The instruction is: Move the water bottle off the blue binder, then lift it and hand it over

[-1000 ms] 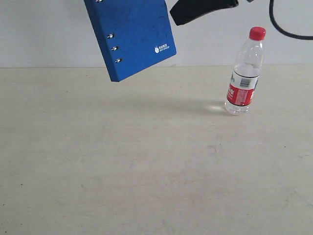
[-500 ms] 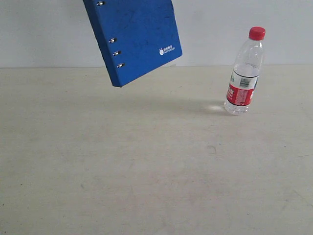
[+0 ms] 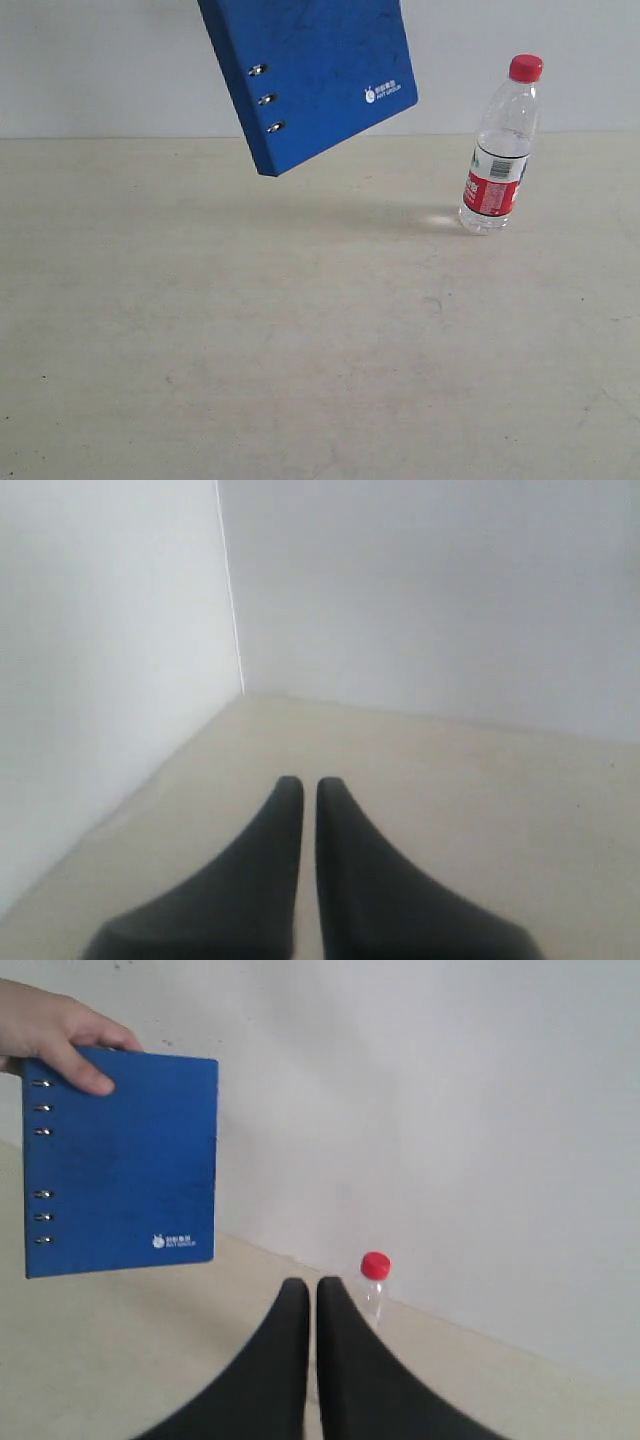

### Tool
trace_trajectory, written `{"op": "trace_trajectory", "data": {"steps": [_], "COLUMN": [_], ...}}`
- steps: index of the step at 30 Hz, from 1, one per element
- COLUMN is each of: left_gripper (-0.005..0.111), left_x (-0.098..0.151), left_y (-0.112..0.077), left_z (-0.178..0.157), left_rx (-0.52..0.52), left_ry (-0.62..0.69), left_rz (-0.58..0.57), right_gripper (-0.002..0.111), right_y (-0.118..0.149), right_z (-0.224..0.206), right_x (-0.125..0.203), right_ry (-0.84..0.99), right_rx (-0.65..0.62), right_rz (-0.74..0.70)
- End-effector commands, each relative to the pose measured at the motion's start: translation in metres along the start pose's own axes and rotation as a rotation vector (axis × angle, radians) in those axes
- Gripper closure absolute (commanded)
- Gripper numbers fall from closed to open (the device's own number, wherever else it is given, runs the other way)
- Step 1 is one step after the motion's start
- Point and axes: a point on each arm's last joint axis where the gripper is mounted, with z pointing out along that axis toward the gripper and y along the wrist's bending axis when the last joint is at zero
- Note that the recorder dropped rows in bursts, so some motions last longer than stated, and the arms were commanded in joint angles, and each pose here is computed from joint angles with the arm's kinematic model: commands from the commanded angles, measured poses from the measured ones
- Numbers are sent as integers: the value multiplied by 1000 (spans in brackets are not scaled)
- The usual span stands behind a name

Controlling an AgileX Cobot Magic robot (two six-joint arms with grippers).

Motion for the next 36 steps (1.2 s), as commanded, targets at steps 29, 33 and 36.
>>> {"op": "trace_trajectory", "data": {"steps": [29,33,36], "left_gripper": [102,102,102], "left_x": [3,3,3], "left_y": [-5,-5,-5], "left_z": [-34,-34,-34], "left_rx": [273,273,273], "left_ry": [-278,-278,-278], "left_rz": [-93,-93,-93], "right_gripper": [109,109,109], "right_y": [37,38,38], "right_z": [101,101,101], "right_x": [245,250,250], "right_ry": [117,174,175], "right_rx": [37,29,29], "right_rz": [109,111,111]}}
